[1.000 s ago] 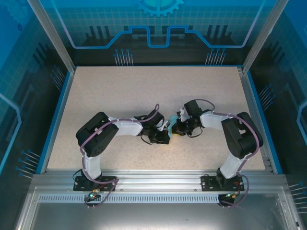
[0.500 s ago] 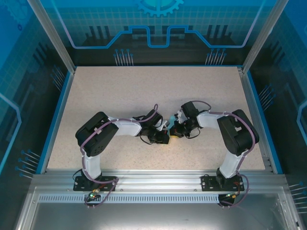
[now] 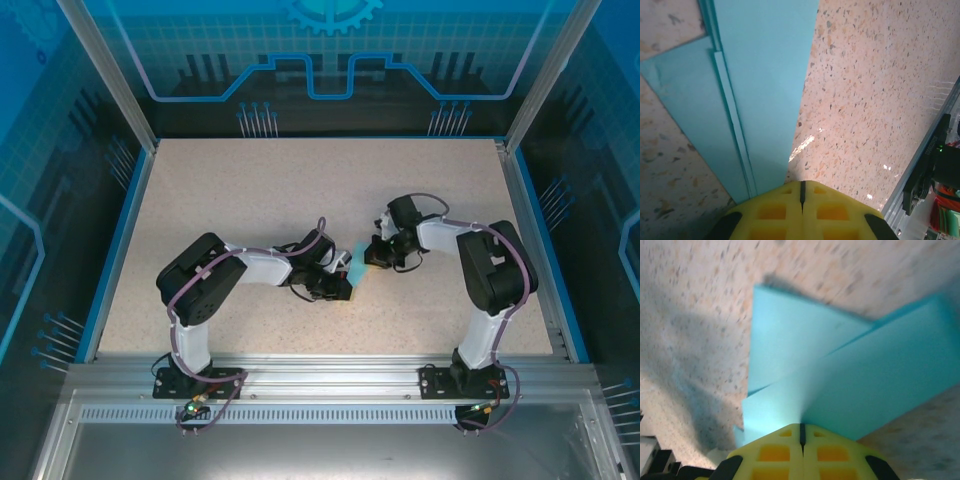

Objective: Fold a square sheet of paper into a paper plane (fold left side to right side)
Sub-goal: Fold the wing for the fifth time at the center of the table.

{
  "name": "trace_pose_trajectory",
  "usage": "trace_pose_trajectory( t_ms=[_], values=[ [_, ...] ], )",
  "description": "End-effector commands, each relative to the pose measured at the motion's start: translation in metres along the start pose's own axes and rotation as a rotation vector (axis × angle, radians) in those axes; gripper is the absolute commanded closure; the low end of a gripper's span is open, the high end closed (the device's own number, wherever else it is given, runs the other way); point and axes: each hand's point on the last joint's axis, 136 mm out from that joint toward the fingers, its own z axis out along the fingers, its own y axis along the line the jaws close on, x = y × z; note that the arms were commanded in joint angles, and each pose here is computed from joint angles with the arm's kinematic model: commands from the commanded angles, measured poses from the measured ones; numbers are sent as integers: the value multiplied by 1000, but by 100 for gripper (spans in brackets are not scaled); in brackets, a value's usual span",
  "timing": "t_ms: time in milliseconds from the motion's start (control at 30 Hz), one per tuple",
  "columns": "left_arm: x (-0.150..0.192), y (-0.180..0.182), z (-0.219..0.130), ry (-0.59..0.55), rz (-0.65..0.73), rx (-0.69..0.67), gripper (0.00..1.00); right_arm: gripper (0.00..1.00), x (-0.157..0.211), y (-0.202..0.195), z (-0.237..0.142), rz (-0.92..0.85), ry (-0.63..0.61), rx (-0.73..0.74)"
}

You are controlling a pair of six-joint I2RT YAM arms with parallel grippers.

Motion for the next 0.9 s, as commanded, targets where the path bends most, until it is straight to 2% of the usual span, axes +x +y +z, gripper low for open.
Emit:
trace_pose_trajectory(
  t_ms=[0,200,500,667,867],
  values=[
    [32,65,6,60,-121,-200,96,96,-13,-23,-6,7,-16,68],
    [33,64,5,58,-116,-196,96,95,-33,-42,-12,39,-47,77],
    [36,46,-4,37,-90,-125,84,93,-48,-42,-15,45,-59,36],
    [28,18,-25,-14,-19,-64,74,80,-62,-34,-45,24,-128,38],
    [20,-14,-59,-91,95,-40,64,56,-67,-32,-84,7,-209,114]
  ],
)
